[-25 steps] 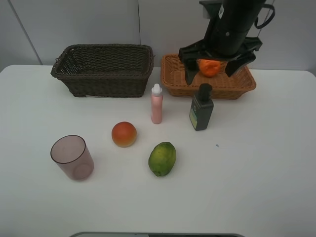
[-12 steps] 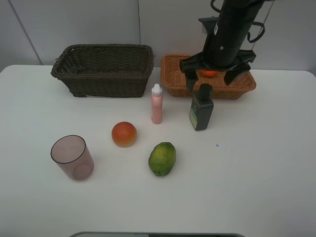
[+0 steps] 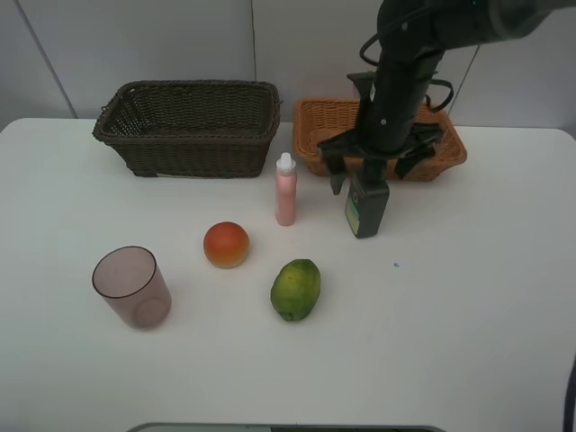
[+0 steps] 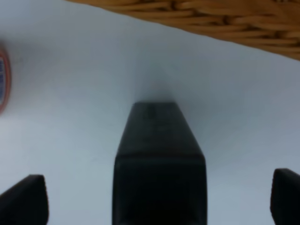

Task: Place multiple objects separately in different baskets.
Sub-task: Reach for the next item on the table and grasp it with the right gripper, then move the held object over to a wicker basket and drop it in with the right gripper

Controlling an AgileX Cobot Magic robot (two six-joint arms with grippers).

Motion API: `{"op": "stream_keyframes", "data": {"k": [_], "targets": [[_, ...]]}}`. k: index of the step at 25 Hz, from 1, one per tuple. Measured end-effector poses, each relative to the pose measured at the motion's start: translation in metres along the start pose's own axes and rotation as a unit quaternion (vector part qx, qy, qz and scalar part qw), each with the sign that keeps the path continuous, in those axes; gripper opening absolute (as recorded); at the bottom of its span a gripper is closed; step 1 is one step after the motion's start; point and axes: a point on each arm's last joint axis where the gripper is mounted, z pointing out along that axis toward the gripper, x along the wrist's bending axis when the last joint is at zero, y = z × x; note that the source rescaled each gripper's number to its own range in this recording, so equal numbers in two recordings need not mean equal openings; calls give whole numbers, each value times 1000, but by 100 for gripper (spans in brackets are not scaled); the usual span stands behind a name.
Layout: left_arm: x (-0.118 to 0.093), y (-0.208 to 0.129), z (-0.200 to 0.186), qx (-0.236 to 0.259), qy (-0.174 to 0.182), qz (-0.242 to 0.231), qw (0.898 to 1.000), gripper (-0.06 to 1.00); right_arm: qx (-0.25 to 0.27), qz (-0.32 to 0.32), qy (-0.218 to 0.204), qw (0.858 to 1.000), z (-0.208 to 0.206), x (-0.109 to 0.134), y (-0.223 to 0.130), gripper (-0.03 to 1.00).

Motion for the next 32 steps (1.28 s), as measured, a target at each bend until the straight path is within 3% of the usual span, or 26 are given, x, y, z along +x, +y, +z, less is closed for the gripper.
{"op": "stream_keyframes", "data": {"k": [7, 9, 11, 14, 32], "targets": [[0, 0, 0, 0, 0, 0, 1000, 98, 16, -4, -5, 1000, 14, 2, 0, 99], [0, 0, 0, 0, 0, 0, 1000, 98, 17, -11, -5, 1000, 14, 2, 0, 89], [0, 0, 0, 0, 0, 0, 1000, 98, 18, -14, -6, 1000, 14, 2, -1, 68], [0, 0, 0, 0, 0, 0, 1000, 98, 27, -14, -8, 1000, 14, 1, -2, 12], [0, 0, 0, 0, 0, 0, 1000, 98, 30, -13, -9, 999, 13, 1, -3, 11]]}}
